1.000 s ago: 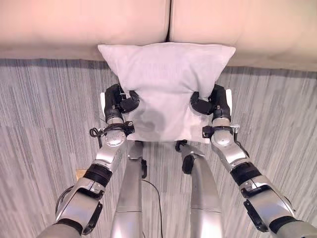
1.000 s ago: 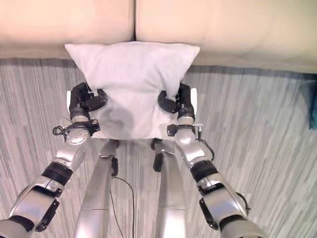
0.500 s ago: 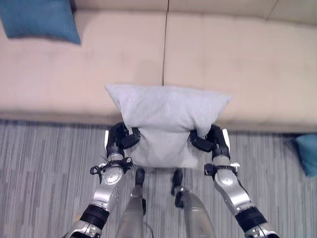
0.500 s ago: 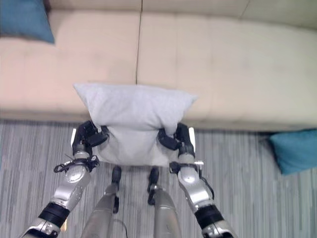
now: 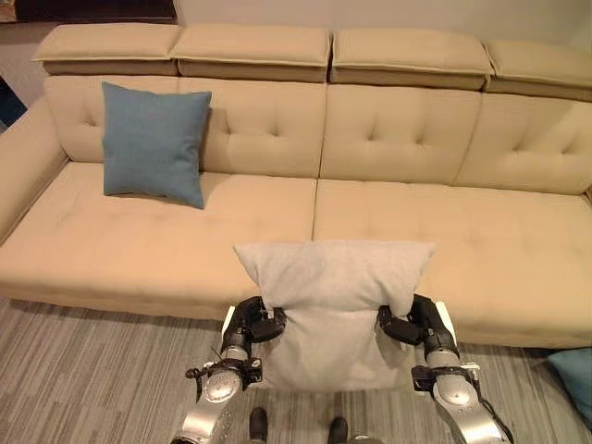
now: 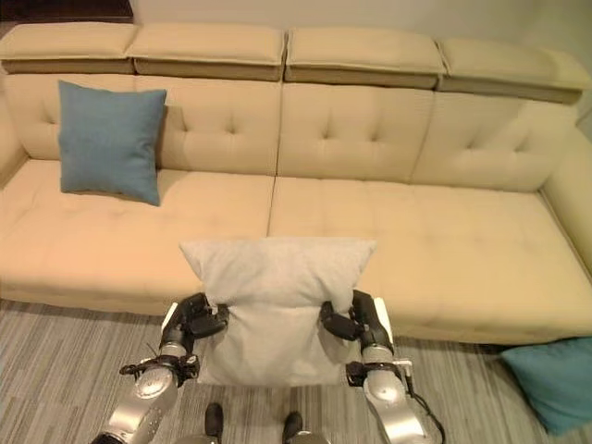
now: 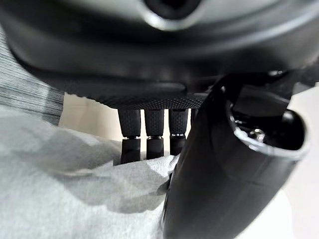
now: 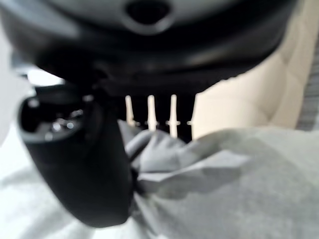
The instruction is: Pick up all the scattered cushions and arrange them neatly on the sofa.
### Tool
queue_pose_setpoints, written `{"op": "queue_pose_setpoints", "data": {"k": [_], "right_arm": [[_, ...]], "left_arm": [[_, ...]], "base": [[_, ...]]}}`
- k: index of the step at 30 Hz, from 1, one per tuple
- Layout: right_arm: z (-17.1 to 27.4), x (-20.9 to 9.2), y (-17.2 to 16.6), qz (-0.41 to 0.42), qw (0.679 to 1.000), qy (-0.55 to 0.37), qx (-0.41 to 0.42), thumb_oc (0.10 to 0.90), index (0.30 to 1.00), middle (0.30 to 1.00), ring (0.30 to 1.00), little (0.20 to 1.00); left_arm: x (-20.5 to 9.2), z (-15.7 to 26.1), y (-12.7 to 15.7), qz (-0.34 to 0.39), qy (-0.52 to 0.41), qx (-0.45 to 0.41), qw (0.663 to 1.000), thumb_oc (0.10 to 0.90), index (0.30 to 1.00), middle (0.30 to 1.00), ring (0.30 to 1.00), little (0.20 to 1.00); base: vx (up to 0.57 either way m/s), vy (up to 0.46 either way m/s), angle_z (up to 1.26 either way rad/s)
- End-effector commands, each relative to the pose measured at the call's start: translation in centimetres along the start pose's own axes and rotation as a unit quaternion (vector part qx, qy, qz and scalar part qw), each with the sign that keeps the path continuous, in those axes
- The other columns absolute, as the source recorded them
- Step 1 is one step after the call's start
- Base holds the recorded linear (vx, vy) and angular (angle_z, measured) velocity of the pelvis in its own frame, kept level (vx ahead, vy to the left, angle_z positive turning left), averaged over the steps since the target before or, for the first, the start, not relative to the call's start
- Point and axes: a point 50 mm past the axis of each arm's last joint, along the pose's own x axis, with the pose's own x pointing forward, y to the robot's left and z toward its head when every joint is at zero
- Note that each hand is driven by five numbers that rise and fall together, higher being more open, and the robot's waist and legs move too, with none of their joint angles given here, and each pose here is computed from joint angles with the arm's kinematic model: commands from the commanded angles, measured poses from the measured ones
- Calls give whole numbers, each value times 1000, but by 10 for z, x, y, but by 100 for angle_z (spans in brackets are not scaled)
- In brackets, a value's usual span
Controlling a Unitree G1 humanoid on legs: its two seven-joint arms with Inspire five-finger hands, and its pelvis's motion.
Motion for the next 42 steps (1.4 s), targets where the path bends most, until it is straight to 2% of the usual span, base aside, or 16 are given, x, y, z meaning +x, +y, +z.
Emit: {"op": "queue_pose_setpoints", "data": {"k": [1,9,15,25,35,42], "right_arm": [[79,18,2,-7,983,-176,54,400,300,300,300,300],[98,20,21,31,975,-210,64,400,300,300,300,300],[97,22,17,27,976,-207,55,400,300,300,300,300],[74,15,-4,4,984,-174,38,400,300,300,300,300],[66,13,-6,-5,986,-155,52,400,300,300,300,300],[74,12,6,18,984,-168,58,400,300,300,300,300]], "left_arm": [[7,59,-4,-27,-146,3,989,400,300,300,300,300],[9,72,11,-2,-172,15,985,400,300,300,300,300],[12,71,4,-9,-171,3,985,400,300,300,300,300],[12,66,-21,-63,-160,-8,985,400,300,300,300,300],[9,61,-19,-65,-149,2,987,400,300,300,300,300],[6,64,-13,-66,-154,12,986,400,300,300,300,300]], "base": [[119,169,-33],[74,154,-37],[210,-28,5],[127,-114,42],[160,20,6],[175,150,-37]]}}
